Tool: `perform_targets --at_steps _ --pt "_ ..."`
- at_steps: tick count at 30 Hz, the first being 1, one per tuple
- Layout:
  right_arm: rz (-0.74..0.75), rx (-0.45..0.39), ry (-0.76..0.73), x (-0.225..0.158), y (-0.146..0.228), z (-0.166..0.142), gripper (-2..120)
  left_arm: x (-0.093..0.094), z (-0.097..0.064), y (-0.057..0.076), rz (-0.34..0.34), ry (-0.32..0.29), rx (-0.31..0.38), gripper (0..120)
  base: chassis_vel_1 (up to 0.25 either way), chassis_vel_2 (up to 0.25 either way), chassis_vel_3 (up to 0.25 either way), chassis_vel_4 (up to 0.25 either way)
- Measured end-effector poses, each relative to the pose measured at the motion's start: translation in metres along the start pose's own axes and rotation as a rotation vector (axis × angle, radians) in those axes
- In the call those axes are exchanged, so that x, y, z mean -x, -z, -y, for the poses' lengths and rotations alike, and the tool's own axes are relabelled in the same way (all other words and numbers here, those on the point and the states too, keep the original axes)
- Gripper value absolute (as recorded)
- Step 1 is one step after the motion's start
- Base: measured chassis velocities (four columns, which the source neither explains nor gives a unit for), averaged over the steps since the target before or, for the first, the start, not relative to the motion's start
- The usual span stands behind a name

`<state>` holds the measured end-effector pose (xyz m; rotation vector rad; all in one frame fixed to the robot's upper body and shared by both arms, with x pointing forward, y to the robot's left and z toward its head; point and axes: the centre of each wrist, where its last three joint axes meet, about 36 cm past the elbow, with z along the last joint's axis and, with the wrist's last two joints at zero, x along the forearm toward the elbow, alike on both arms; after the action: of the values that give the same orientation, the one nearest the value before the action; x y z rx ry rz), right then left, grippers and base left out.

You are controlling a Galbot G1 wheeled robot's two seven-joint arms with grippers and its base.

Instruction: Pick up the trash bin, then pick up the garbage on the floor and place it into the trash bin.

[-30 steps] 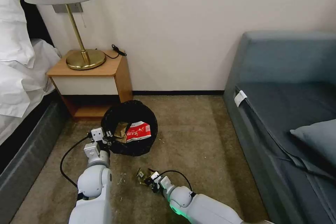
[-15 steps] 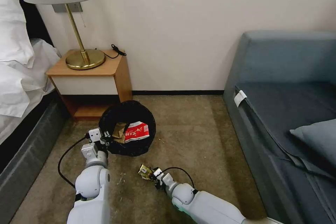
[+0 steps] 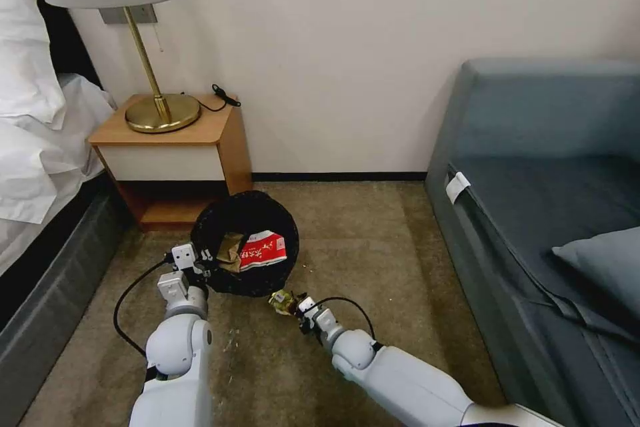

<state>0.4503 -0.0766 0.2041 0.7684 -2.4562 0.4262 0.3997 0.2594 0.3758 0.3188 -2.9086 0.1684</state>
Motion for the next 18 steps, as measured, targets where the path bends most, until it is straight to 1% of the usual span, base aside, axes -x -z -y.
perform_targets --at_steps 2,3,6,8,10,11,13,14,16,18 --pt "0.013 0.007 -0.025 0.001 0.003 0.013 0 0.000 -0.001 0.000 -0.002 0.001 -0.002 1 0.000 0.000 0.000 0.000" --pt "0.013 0.007 -0.025 0.001 0.003 0.013 0 0.000 -0.001 0.000 -0.002 0.001 -0.002 1 0.000 0.000 0.000 0.000" --pt "0.032 0.030 -0.061 0.001 0.007 0.030 0 0.001 -0.002 -0.001 -0.003 0.002 -0.005 1 0.000 0.000 0.000 0.000" --pt "0.037 0.037 -0.072 0.001 0.008 0.034 0 0.001 -0.003 -0.001 -0.004 0.002 -0.005 1 0.000 0.000 0.000 0.000" --pt "0.060 0.071 -0.115 0.002 0.009 0.049 0 0.001 -0.003 0.000 -0.002 0.002 -0.007 1 0.000 0.000 0.000 0.000" --pt "0.060 0.071 -0.115 0.002 0.009 0.049 0 0.001 -0.003 0.000 -0.002 0.002 -0.007 1 0.000 0.000 0.000 0.000" --pt "0.073 0.108 -0.142 0.001 0.010 0.056 0 0.001 -0.004 0.000 -0.001 0.000 -0.009 1 0.000 0.000 0.000 0.000" --pt "0.073 0.108 -0.142 0.001 0.010 0.056 0 0.001 -0.004 0.000 -0.001 0.000 -0.009 1 0.000 0.000 0.000 0.000" --pt "0.086 0.147 -0.177 -0.001 0.010 0.066 0 0.002 -0.005 0.002 0.002 -0.001 -0.015 1 0.000 0.000 0.000 0.000" --pt "0.097 0.158 -0.191 -0.003 0.010 0.071 0 0.003 -0.006 0.003 0.005 0.000 -0.017 1 0.000 0.000 0.000 0.000"
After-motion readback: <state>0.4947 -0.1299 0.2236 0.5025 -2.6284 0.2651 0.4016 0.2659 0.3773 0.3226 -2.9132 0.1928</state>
